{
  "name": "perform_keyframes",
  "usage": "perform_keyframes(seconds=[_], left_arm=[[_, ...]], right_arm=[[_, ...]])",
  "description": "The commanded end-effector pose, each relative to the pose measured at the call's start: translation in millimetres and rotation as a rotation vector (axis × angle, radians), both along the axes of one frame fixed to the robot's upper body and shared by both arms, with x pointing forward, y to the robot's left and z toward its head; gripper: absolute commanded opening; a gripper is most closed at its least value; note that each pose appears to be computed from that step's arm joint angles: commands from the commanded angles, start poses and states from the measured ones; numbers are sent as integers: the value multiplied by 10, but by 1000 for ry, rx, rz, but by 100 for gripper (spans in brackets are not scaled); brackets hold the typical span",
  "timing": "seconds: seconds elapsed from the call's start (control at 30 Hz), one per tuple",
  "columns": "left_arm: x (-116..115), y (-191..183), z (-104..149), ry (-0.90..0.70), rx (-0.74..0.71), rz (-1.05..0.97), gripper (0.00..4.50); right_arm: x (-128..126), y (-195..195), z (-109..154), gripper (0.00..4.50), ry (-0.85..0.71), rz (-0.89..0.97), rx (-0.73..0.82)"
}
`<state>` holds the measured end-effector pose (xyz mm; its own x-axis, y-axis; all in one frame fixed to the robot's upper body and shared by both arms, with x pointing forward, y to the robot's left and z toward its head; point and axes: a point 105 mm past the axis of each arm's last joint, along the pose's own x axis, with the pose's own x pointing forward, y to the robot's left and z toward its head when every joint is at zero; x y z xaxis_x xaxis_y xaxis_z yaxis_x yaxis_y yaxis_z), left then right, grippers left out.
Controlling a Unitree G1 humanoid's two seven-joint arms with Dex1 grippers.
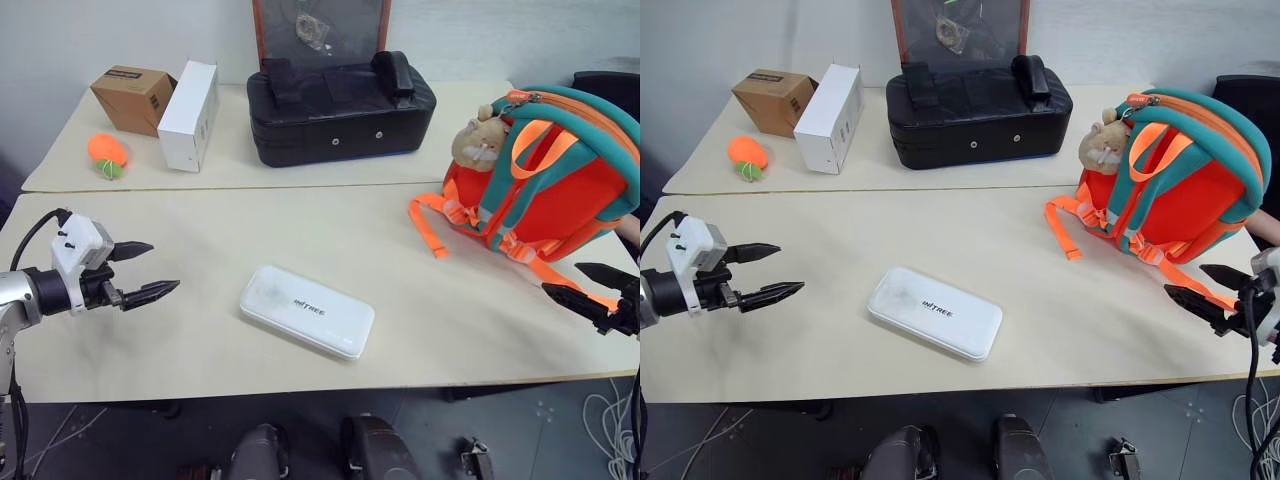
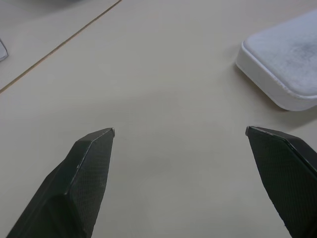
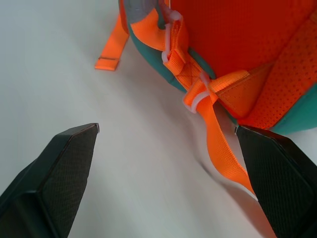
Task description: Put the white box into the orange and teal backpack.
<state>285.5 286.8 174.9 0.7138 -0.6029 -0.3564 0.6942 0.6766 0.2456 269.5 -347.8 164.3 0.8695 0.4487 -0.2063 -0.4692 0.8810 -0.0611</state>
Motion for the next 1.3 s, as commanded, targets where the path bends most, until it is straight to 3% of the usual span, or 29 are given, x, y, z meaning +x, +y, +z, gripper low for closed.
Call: perform_keyframes(seconds=[0.03, 0.13, 0.37, 0.4, 0.53, 0.73, 0.9, 1.13, 1.3], left_arm=[[-36, -188, -35, 11, -14, -89, 354], [-66, -393, -235, 75, -23, -174, 264], [161, -549, -434, 93, 37, -247, 35], [171, -596, -463, 96, 55, -279, 1], [269, -739, -516, 90, 83, -328, 1], [337, -918, -543, 93, 42, -362, 1], [134, -1179, -635, 124, 23, -463, 1], [-163, -1322, -637, 170, 1, -531, 1], [-217, -1292, -656, 184, 3, -500, 1]], right_arm=[[23, 278, 204, 355, -68, 127, 71], [-72, 718, 12, 256, 30, 343, 47], [-250, 1476, -411, 1, 165, 690, -42], [-258, 1563, -462, 0, 171, 726, -54], [-282, 1822, -627, 0, 183, 842, -101], [-98, 1990, -682, 0, 137, 812, -130], [-30, 1981, -595, 0, 113, 794, -98], [253, 1765, -464, 0, 67, 684, -121], [367, 1632, -436, 0, 58, 653, -171]])
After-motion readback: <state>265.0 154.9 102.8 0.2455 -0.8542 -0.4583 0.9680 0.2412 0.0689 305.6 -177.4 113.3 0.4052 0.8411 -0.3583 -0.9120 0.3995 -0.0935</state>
